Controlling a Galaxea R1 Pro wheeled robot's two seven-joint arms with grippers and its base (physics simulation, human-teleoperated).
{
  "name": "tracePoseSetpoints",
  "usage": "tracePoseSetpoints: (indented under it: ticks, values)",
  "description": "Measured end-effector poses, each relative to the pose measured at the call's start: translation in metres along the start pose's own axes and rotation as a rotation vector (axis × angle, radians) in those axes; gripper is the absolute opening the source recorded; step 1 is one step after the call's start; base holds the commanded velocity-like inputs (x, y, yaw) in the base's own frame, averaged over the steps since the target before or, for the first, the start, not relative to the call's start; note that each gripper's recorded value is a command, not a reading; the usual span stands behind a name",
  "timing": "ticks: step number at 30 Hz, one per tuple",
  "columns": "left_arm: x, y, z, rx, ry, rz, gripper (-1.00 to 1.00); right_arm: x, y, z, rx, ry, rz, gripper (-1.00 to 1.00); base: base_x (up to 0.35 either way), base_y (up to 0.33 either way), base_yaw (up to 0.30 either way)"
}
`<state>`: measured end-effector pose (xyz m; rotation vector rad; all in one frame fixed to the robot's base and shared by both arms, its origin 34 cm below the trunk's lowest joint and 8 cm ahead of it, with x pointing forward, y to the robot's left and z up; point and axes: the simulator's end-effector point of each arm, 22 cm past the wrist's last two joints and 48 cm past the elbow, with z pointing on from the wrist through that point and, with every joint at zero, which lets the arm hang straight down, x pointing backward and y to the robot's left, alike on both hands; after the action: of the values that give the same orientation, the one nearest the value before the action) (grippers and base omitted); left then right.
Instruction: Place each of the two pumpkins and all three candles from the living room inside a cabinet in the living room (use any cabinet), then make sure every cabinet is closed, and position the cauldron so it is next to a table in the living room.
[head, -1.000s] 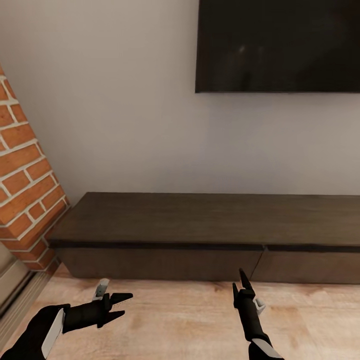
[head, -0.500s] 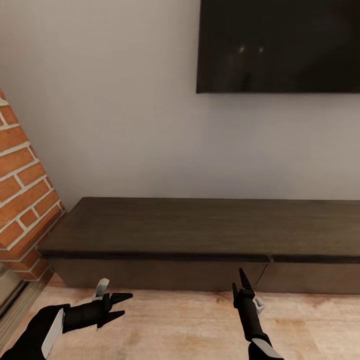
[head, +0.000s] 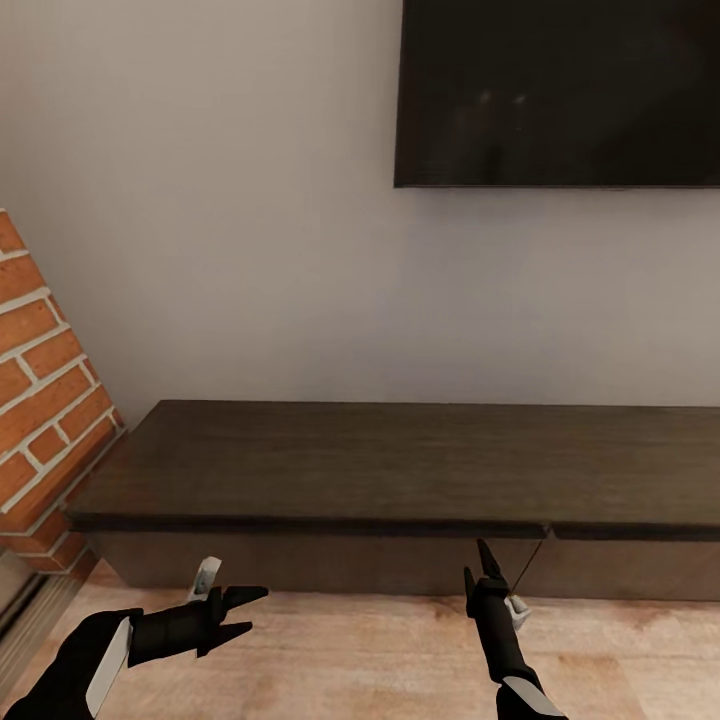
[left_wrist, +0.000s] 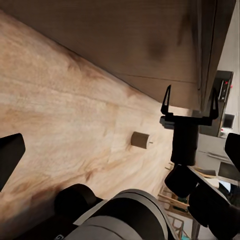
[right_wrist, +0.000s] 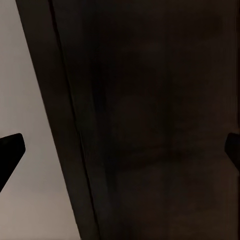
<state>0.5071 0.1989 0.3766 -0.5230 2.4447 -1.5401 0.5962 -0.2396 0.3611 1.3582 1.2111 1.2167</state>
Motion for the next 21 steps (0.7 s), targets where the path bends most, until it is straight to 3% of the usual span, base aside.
tracePoseSetpoints:
  ticks: [8,13,17,21]
  values:
    - [0.011,-0.030,0.007,0.130,0.038,-0.001,1.00,0.000,-0.002,0.000,0.007,0.001,0.001,1.00,0.002,0.000,0.000]
    - [0.026,-0.027,0.017,0.137,0.092,-0.011,1.00,0.000,-0.008,-0.001,0.019,0.001,0.000,1.00,0.000,0.000,0.000]
    - [0.041,-0.012,0.019,0.133,0.121,-0.071,1.00,0.000,-0.008,-0.001,0.019,0.000,0.000,1.00,0.000,0.000,0.000]
    - [0.044,-0.013,0.019,0.154,0.126,-0.087,1.00,0.000,-0.008,-0.001,0.019,0.001,-0.001,1.00,0.001,0.000,0.000]
